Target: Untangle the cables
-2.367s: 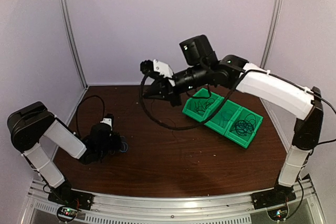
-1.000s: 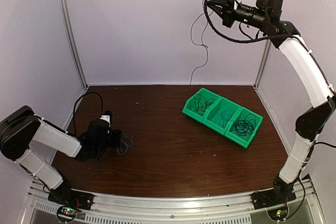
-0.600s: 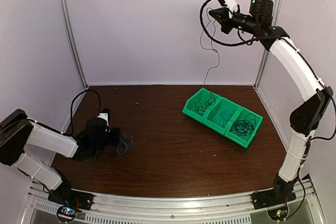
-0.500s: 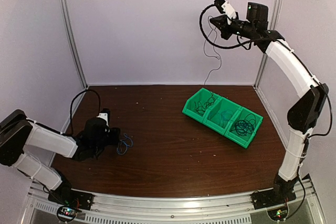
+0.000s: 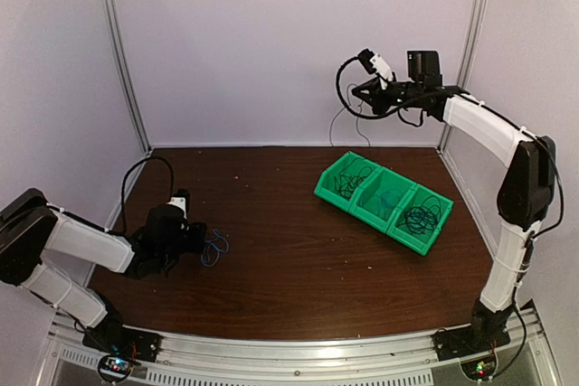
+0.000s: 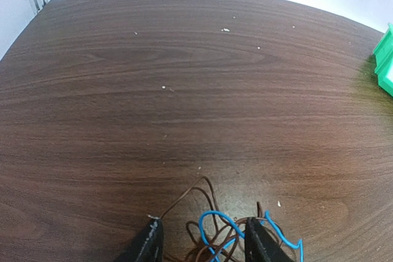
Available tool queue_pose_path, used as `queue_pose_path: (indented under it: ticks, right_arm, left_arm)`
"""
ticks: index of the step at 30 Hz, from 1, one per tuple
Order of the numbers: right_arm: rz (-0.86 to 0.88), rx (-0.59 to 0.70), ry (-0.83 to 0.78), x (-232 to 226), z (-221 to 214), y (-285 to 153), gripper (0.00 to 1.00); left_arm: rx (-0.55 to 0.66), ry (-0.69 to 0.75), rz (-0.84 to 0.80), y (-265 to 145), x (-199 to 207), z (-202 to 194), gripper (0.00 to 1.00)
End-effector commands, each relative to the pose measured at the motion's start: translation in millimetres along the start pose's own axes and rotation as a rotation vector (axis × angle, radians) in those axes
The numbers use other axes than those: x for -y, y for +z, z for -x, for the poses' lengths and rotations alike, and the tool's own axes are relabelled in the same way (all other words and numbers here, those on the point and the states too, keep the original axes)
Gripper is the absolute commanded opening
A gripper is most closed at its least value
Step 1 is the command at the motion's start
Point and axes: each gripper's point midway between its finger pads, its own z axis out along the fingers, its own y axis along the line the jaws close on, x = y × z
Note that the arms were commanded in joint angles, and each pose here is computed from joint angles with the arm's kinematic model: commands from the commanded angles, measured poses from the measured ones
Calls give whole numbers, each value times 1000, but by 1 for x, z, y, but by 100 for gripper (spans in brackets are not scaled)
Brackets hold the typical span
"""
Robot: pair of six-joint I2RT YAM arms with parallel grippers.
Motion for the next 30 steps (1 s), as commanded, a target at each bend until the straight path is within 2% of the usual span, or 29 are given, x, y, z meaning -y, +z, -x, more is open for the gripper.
queue_pose_path:
  ticks: [1, 8, 15, 23, 30]
  right_arm:
    - [26, 51, 21, -17, 6, -14, 0]
    - [34, -27, 72, -28, -40, -10, 0]
    - [15, -127, 120, -21, -87, 15, 0]
    - [122, -288, 241, -40, -162, 48, 0]
    - [157, -392, 282, -57, -205, 58, 0]
  left_arm:
    - [31, -17, -6, 1, 0, 6, 46]
    - [25, -12, -6, 3, 0, 2, 46]
    - [14, -27, -16, 5, 1, -3, 46]
    - [10, -26, -3, 2, -4, -8, 46]
    - [13, -28, 1, 1, -6, -9, 46]
